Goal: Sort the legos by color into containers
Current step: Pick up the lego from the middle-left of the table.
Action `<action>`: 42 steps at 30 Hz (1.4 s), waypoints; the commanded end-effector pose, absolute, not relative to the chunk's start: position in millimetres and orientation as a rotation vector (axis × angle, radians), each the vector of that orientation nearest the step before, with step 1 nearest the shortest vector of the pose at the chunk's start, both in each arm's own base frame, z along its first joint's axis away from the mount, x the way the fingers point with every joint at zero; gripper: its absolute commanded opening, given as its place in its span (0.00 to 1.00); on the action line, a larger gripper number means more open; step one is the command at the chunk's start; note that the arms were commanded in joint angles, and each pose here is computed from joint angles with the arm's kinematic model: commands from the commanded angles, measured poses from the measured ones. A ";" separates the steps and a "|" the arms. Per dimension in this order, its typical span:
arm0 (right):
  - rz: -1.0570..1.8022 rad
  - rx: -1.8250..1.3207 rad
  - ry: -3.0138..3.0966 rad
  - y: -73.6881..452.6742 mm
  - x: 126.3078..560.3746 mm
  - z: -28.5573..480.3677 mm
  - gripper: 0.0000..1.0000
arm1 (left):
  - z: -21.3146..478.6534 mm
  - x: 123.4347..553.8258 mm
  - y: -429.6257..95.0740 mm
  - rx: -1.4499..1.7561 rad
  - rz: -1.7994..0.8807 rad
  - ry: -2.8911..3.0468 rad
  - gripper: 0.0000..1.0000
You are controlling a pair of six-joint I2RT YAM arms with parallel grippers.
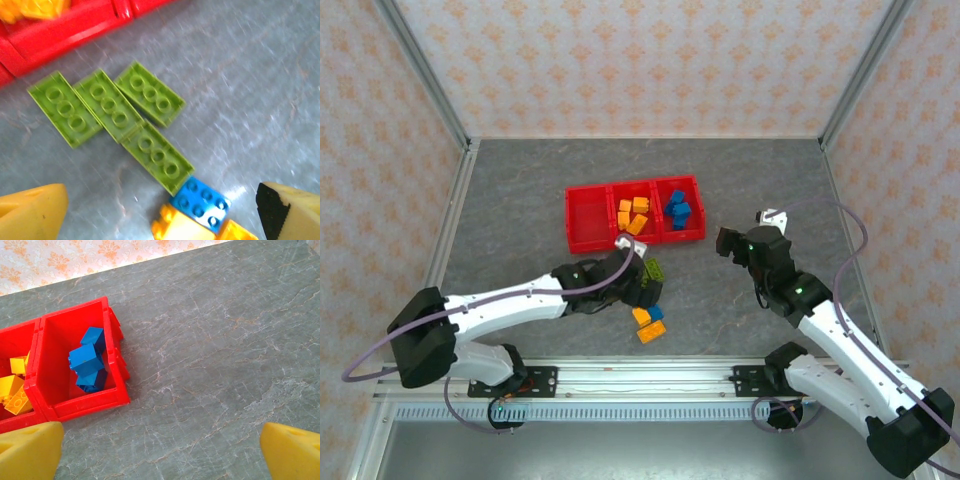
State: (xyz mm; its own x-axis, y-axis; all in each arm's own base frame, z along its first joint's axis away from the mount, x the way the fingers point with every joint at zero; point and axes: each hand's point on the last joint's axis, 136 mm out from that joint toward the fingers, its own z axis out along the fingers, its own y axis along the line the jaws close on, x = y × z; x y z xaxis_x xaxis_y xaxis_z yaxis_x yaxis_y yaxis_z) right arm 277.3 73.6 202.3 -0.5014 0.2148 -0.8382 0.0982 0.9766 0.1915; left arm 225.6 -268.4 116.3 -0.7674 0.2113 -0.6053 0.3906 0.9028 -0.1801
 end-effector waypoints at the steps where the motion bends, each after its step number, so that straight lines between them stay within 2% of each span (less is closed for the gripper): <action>1: 0.130 0.233 2.104 69.9 275.8 200.5 1.00 | 107.7 197.0 -265.1 0.415 -0.417 2.516 0.96; 8: 0.121 0.264 2.054 62.0 273.0 211.3 1.00 | 79.3 145.4 -281.8 0.465 -0.435 2.611 0.94; 14: 0.122 0.269 2.055 61.1 271.7 210.8 1.00 | 47.4 127.3 -286.8 0.492 -0.417 2.705 0.88; 22: 0.131 0.276 2.041 60.5 271.0 213.8 1.00 | 30.9 125.0 -289.8 0.478 -0.419 2.734 0.85; 27: 0.133 0.276 2.039 60.4 270.7 214.5 1.00 | 26.4 123.1 -301.1 0.503 -0.449 2.748 0.78; 42: 0.145 0.271 2.037 62.1 270.8 213.9 1.00 | 21.4 134.9 -331.0 0.593 -0.392 2.736 0.71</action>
State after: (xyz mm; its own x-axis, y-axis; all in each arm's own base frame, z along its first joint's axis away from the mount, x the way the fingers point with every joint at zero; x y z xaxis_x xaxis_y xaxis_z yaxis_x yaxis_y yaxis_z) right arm 272.8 68.4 217.4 -0.4524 0.2426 -0.8582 0.1019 0.9701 0.2205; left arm 127.4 -299.2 17.5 -0.8896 0.3418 -0.3029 0.3971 0.9065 -0.1436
